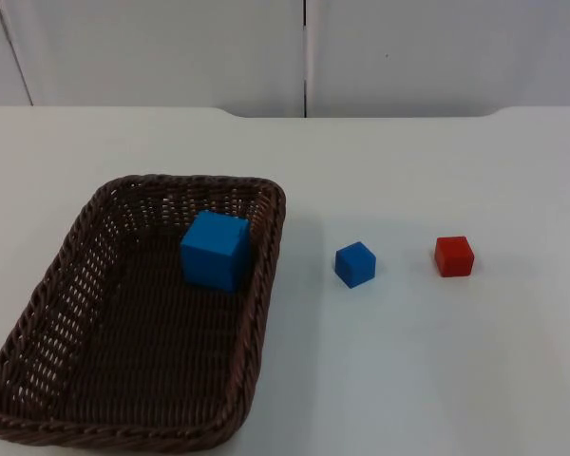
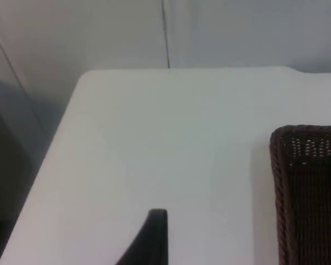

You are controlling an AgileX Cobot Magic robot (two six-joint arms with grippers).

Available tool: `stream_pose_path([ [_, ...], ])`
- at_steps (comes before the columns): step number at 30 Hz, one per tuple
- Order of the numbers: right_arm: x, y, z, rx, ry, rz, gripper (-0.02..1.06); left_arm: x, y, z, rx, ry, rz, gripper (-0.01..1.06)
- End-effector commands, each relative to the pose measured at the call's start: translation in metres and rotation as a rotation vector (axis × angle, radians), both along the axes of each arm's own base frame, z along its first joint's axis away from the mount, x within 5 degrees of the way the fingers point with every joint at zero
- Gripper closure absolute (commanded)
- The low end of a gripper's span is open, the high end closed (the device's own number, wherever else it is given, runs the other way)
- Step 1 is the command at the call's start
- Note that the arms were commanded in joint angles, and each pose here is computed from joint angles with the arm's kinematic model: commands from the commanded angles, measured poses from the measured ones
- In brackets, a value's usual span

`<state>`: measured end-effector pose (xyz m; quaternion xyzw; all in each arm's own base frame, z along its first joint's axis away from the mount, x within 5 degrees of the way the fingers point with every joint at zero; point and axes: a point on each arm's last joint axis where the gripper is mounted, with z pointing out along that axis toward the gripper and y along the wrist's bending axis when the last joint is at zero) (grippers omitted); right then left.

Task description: Pick up the basket with the left hand and place the largest block into the basket with the right hand.

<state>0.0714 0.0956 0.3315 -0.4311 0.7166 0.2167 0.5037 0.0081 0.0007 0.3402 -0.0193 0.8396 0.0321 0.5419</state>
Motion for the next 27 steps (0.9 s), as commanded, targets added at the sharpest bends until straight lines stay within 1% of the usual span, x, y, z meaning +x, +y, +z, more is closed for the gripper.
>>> stream_pose_path([
  [1, 0.001, -0.001, 0.000, 0.006, -0.014, -0.008, 0.35, -0.007, 0.001, -0.012, -0.004, 0.003, 0.016, 0.13],
  [4, 0.001, -0.001, 0.000, 0.006, -0.014, -0.008, 0.35, -0.013, 0.001, -0.037, -0.011, 0.025, 0.032, 0.13],
  [5, 0.001, -0.001, 0.000, 0.006, -0.014, -0.008, 0.35, -0.013, 0.001, -0.037, -0.011, 0.025, 0.032, 0.13],
  [8, 0.000, -0.001, 0.000, 0.005, -0.012, -0.007, 0.35, -0.020, 0.005, -0.053, -0.023, 0.030, 0.095, 0.13],
  [10, 0.000, -0.001, 0.000, 0.005, -0.012, -0.007, 0.35, -0.018, 0.006, -0.057, -0.023, 0.044, 0.101, 0.13],
  [11, 0.000, -0.001, 0.000, 0.003, -0.014, -0.006, 0.35, -0.017, 0.006, -0.061, -0.024, 0.069, 0.102, 0.13],
  [16, 0.000, -0.001, 0.000, 0.002, -0.015, -0.006, 0.35, -0.016, 0.006, -0.062, -0.026, 0.063, 0.097, 0.13],
  [18, 0.000, -0.001, 0.000, -0.001, -0.013, -0.005, 0.35, -0.015, 0.004, -0.063, -0.039, 0.059, 0.086, 0.13],
  [22, -0.001, -0.003, 0.000, 0.003, -0.016, -0.005, 0.35, -0.013, 0.003, -0.066, -0.034, 0.067, 0.057, 0.13],
  [27, -0.015, -0.020, 0.000, 0.061, -0.064, -0.005, 0.35, -0.013, 0.000, -0.066, -0.025, 0.069, 0.025, 0.13],
])
